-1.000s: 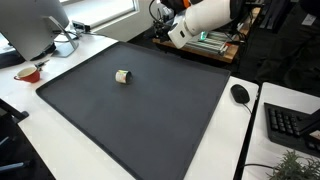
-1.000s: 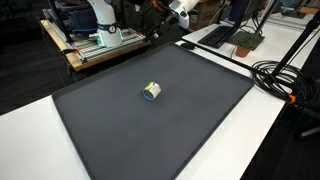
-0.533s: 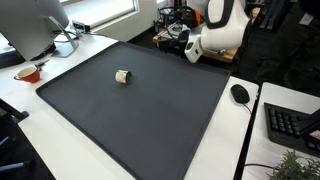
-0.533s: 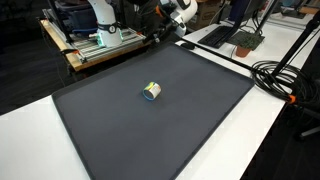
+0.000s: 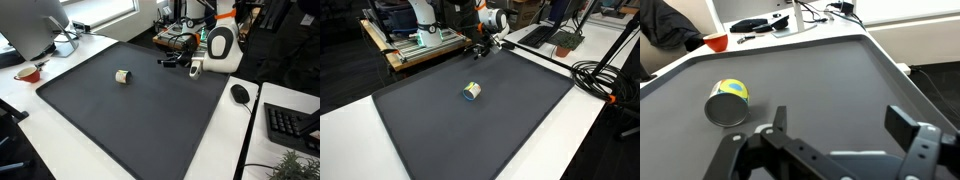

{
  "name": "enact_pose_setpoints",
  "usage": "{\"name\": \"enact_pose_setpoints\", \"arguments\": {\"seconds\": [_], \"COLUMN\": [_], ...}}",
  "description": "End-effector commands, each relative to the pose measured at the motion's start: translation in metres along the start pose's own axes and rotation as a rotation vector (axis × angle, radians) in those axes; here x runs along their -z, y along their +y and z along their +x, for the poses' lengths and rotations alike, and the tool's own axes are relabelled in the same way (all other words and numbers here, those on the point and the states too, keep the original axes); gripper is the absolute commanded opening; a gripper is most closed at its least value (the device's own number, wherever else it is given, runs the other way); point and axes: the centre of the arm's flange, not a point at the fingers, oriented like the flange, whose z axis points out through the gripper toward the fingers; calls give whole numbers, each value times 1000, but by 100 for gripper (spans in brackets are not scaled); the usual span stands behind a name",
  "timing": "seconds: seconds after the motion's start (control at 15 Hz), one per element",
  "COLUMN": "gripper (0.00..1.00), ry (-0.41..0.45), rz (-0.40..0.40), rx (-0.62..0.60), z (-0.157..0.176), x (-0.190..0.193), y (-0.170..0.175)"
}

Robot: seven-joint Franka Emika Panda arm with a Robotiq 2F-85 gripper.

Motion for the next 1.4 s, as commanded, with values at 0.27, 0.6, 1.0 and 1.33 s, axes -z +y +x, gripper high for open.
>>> {"name": "enact_pose_setpoints", "arguments": {"seconds": [0.27,0.6,1.0,1.33], "gripper": [100,100,100,99], "ry": [-70,-132,-101,-99], "rz": [-76,-121,-94,-139], "rx": [42,255,293,331], "z": [-9,-9,0,26], "x": [-34,-73,-77,-101], "y": [42,50,51,63]}}
